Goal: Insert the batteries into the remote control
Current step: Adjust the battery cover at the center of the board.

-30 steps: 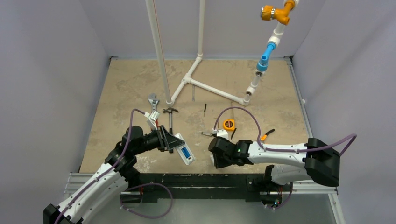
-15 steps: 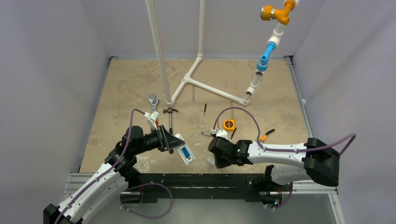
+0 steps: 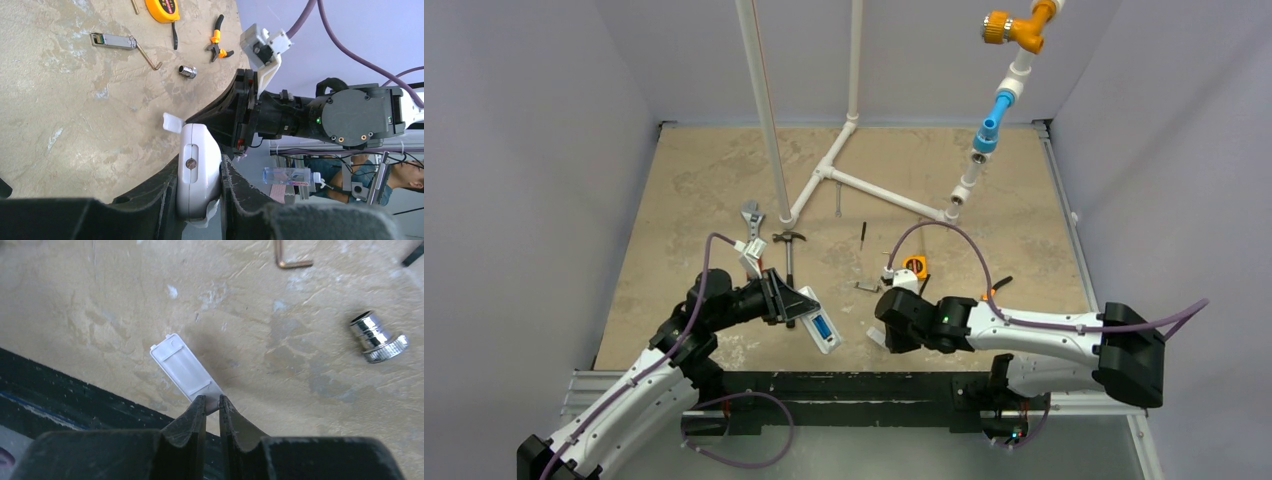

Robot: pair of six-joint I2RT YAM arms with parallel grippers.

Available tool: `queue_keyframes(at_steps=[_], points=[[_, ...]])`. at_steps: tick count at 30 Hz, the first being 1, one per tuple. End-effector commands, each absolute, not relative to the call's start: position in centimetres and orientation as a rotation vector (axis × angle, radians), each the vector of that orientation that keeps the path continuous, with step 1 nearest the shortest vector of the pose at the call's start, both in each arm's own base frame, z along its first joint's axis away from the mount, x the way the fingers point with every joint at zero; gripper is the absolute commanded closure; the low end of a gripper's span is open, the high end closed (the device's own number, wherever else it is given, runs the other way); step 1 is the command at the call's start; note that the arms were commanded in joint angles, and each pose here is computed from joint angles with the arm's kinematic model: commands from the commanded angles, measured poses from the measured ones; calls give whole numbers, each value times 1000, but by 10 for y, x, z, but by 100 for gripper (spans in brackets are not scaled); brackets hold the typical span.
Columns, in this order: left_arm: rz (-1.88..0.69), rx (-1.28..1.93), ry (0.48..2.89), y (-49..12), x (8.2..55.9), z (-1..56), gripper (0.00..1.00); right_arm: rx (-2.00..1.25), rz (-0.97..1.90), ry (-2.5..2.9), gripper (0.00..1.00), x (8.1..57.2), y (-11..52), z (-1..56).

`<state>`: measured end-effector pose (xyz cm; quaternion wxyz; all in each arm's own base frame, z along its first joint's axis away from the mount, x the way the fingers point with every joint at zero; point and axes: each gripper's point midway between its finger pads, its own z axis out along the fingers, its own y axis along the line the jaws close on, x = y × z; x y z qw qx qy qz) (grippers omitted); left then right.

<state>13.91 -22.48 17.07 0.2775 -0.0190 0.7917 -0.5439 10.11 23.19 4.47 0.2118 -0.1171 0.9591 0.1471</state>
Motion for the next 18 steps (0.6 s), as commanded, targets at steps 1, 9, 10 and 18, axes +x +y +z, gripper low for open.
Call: queue_keyframes(at_steps=[1, 9, 10, 18], points=[[-1475, -25, 2075, -226, 142, 183, 100, -173, 336, 2582, 89, 132, 225, 68], [-1460, -29, 2078, -224, 141, 182, 100, 20, 215, 2546, 89, 172, 199, 71], [-1460, -32, 2078, -223, 141, 182, 100, 29, 205, 2541, 89, 176, 198, 71], [-1456, -29, 2078, -223, 140, 183, 100, 91, 182, 2561, 89, 188, 203, 56]])
